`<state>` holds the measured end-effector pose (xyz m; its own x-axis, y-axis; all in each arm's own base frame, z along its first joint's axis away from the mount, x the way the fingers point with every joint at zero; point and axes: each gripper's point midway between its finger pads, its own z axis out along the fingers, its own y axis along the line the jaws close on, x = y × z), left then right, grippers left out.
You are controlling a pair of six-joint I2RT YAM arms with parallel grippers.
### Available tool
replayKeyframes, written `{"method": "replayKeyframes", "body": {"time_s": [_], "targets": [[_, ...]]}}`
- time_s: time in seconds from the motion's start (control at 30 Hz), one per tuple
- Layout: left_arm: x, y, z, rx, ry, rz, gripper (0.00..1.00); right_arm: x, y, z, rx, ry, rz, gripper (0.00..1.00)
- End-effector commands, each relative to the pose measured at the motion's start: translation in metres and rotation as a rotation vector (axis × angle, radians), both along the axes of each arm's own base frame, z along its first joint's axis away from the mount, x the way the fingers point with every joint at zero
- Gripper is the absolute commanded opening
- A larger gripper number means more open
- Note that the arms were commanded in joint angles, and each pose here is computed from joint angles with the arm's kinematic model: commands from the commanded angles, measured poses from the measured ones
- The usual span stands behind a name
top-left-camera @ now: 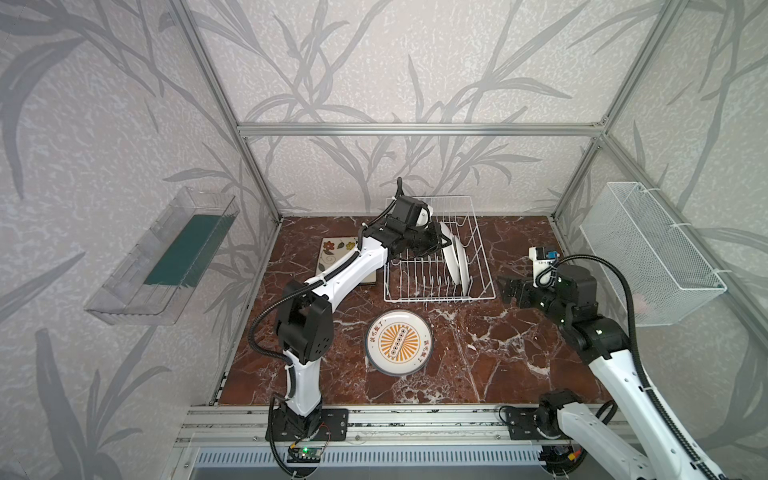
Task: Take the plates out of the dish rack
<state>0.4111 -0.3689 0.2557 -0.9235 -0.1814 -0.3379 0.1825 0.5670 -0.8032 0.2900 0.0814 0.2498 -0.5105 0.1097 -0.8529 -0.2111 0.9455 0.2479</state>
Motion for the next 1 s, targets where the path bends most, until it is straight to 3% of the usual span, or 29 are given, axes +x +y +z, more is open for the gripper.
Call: {"method": "replayKeyframes", "body": {"time_s": [0.0,0.97], "targets": [[-0.009,0.006,0.057,-0.029,-0.132,-0.009,0.0,0.003,0.002,0.014,0.024,-0.038,0.007,0.99],[-0.024,0.038,0.117,-0.035,-0.285,0.058,0.0,0.0,0.01,0.021,0.099,-0.062,0.032,0.99]]}}
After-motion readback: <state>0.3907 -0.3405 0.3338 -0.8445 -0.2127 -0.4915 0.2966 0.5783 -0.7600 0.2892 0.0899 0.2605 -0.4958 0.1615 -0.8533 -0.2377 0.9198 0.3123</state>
